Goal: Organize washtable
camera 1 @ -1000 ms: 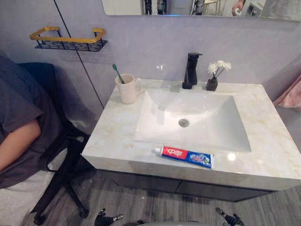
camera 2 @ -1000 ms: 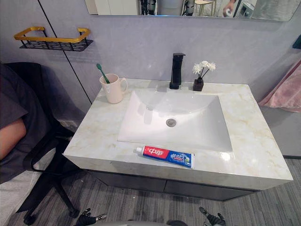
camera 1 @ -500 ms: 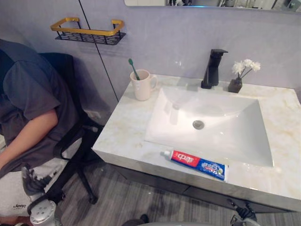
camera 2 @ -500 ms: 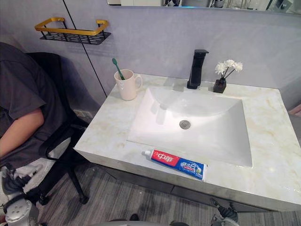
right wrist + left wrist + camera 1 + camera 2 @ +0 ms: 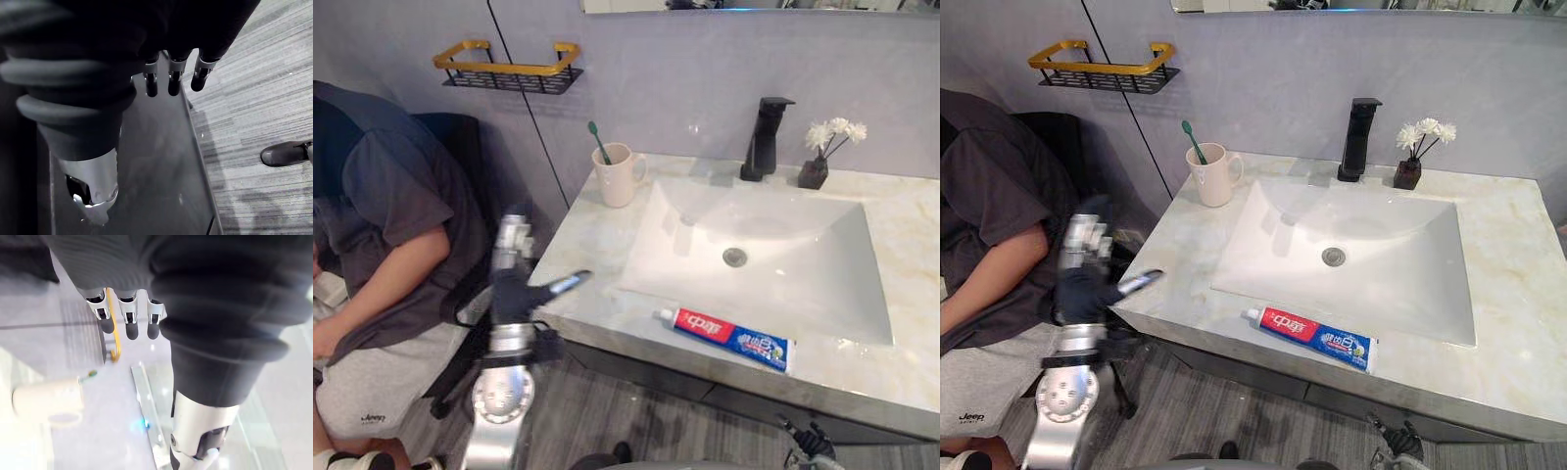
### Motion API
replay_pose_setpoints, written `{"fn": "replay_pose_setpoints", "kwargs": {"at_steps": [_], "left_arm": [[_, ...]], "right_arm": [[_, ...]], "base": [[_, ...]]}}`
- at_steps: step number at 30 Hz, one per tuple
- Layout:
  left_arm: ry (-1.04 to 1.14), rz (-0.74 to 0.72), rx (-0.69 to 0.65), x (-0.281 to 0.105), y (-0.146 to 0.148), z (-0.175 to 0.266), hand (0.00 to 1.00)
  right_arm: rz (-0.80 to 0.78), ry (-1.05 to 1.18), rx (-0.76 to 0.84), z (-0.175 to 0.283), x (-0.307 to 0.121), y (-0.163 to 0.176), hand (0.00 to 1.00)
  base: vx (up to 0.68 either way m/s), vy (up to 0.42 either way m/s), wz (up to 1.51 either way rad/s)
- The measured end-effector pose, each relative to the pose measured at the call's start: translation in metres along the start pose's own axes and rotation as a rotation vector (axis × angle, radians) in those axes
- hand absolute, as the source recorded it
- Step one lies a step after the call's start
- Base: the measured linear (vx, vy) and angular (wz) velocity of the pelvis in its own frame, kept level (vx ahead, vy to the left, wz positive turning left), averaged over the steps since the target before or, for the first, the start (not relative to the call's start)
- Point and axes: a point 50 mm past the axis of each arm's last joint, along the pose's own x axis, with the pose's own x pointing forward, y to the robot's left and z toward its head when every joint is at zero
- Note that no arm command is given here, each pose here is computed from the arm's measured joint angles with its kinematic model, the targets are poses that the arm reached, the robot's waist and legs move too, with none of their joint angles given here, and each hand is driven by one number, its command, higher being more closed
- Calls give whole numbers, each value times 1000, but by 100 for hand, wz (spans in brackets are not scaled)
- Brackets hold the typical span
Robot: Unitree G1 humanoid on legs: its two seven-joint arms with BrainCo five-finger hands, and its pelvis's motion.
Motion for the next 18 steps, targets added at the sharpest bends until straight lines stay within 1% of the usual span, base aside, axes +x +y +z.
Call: {"fn": "replay_pose_setpoints", "kwargs": {"at_steps": [1,8,9,14,18], "left_arm": [[-8,-59,42,-1,-6,0,0],[-36,-300,242,-5,-28,-8,0],[-39,-340,289,-5,-31,-12,0],[-9,-460,461,-8,-42,-36,0],[-10,-504,536,-5,-49,-44,0]], "right_arm": [[0,0,-1,0,0,0,0],[18,4,-33,-3,-1,3,0],[18,4,-33,-3,-1,3,0],[36,-19,-52,1,-2,8,0],[37,-22,-52,2,-1,8,0]], "base": [[-48,-7,-4],[-20,-7,-7],[-16,-5,-4],[-36,-5,-1],[-45,-5,-4]]}}
